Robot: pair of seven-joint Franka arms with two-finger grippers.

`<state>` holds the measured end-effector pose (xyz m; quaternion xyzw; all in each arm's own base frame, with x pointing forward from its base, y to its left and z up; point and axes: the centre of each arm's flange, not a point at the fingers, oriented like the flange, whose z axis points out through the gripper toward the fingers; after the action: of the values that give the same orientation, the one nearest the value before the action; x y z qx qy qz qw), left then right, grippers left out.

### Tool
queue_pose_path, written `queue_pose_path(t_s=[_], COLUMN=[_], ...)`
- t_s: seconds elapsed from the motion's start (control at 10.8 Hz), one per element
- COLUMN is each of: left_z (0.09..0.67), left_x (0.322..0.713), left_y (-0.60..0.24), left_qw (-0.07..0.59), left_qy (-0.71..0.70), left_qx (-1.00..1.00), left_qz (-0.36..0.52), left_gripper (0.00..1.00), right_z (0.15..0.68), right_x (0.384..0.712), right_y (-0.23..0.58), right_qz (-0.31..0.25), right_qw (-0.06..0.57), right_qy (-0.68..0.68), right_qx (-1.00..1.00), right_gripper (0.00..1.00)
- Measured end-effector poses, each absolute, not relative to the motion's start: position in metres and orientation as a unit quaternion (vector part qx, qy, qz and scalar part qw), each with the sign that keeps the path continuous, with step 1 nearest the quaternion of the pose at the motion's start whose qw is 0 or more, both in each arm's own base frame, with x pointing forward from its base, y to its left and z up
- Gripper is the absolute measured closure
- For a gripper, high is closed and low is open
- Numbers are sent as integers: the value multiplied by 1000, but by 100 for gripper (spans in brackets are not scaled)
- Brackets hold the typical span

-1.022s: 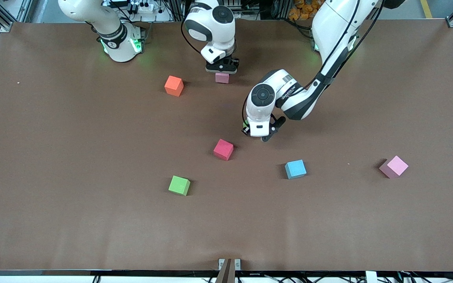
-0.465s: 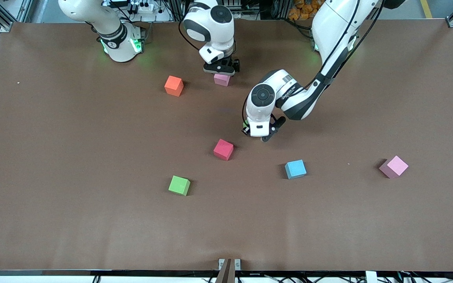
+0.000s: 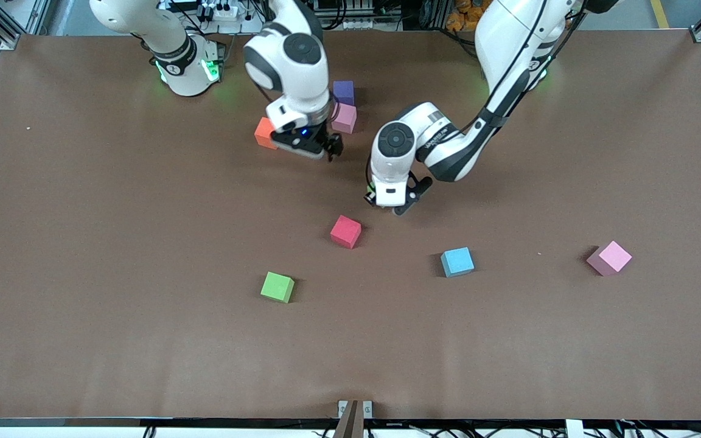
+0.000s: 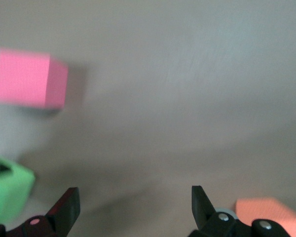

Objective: Arrange blocks into number 1

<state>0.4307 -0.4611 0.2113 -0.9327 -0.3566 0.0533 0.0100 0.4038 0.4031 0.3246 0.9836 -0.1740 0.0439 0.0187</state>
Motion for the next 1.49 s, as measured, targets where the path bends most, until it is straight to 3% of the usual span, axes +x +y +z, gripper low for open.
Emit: queue_pose_path(t_s=[0.28, 0.65, 1.3, 1.49], left_z=[211, 208, 186, 187], left_x=[396, 357, 297, 289], left_y=[-494, -522, -554, -559], left_qw=[4, -1, 12, 12], left_qy=[-210, -79, -26, -17], left_qx=[-976, -995, -996, -997], left_qz=[54, 62, 80, 79], left_gripper=[40, 40, 40, 40], right_z=[355, 333, 289, 290], right_x=[493, 569, 643, 651], right_y=[337, 292, 289, 286], right_qz=[46, 43, 55, 52], right_qw=[31, 40, 43, 34], right_qy=[-171, -188, -154, -105], right_qx=[984, 980, 986, 993], right_gripper=[0, 0, 0, 0])
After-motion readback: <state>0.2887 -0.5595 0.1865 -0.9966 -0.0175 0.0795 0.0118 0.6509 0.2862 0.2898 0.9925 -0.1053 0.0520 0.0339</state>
